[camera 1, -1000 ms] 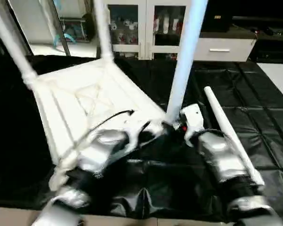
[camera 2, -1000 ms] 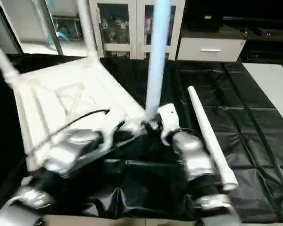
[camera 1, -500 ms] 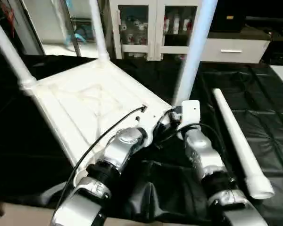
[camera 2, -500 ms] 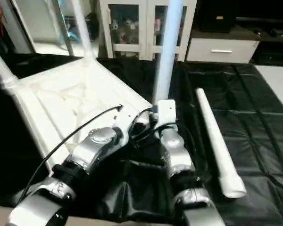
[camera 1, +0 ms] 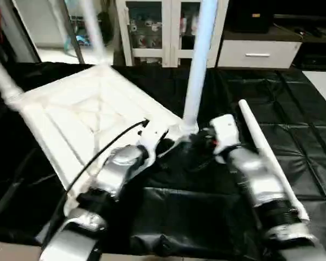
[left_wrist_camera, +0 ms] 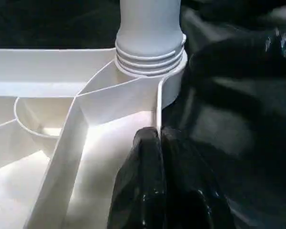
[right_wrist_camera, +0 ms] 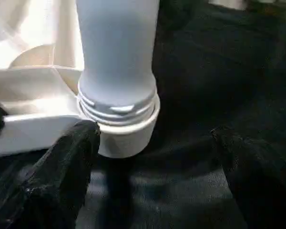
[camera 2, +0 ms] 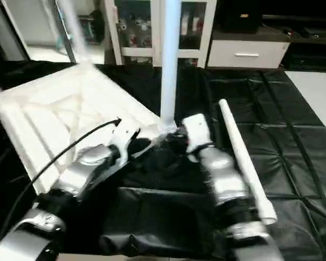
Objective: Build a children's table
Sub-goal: Rotate leg to tighten
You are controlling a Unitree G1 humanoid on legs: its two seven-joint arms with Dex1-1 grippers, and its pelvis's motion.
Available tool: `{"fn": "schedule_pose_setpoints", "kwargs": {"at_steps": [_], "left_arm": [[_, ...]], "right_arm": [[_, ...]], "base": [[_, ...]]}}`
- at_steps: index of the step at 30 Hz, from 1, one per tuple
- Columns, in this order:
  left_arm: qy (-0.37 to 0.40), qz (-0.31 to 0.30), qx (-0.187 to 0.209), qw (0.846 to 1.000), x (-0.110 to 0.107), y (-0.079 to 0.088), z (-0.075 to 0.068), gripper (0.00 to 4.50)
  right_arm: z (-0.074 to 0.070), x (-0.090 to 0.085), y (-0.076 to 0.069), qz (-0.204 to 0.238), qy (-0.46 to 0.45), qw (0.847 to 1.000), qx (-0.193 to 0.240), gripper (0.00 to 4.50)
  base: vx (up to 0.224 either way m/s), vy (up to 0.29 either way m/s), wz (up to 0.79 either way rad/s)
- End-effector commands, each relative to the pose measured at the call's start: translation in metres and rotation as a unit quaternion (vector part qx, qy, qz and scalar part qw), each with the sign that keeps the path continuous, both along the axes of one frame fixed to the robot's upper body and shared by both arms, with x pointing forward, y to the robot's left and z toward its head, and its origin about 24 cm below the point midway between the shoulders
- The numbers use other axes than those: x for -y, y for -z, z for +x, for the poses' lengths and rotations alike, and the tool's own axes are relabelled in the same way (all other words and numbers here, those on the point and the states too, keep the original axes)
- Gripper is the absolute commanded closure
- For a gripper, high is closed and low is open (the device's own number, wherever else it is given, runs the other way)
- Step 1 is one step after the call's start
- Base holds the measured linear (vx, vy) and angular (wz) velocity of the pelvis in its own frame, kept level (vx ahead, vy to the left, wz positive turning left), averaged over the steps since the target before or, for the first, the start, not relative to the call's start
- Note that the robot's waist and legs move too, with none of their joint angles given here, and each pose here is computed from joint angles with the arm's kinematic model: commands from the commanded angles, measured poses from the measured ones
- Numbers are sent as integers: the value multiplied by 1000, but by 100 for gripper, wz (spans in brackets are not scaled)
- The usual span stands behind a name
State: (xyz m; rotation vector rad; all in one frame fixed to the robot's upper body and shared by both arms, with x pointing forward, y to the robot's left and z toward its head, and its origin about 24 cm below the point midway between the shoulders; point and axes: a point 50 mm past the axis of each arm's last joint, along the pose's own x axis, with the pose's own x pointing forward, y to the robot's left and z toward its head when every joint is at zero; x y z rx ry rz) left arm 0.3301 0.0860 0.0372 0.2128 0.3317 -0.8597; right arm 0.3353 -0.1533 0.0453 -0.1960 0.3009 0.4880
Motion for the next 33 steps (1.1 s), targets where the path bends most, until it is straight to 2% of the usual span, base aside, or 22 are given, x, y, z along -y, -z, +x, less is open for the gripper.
{"fn": "schedule_pose_setpoints", "kwargs": {"at_steps": [1, 4, 8, 10, 16, 23, 28, 33], "left_arm": [[70, 20, -67, 995, 2, 23, -20, 450], [161, 31, -94, 982, -2, 22, -34, 450], [269, 64, -137, 951, -10, 20, -55, 450], [280, 69, -139, 947, -11, 18, -57, 450], [293, 75, -138, 943, -10, 13, -59, 450], [304, 87, -147, 937, -10, 11, -64, 450], [301, 91, -145, 938, -11, 11, -65, 450], [289, 107, -135, 942, -11, 12, -63, 450]], "right_arm": [[1, 0, -13, 0, -61, 998, 1, 44], [-6, 12, -17, -3, -137, 990, -27, 44], [-17, 21, -19, -25, -224, 972, -63, 44], [-19, 20, -23, -23, -249, 966, -65, 44], [-29, 12, -27, -19, -335, 938, -86, 44], [-27, 1, -26, -24, -356, 930, -82, 44], [-23, -1, -26, -35, -350, 933, -75, 44], [-22, -2, -24, -46, -359, 929, -80, 44]], "base": [[0, 0, 0], [0, 0, 0], [0, 0, 0], [0, 0, 0], [0, 0, 0], [0, 0, 0], [0, 0, 0], [0, 0, 0]]}}
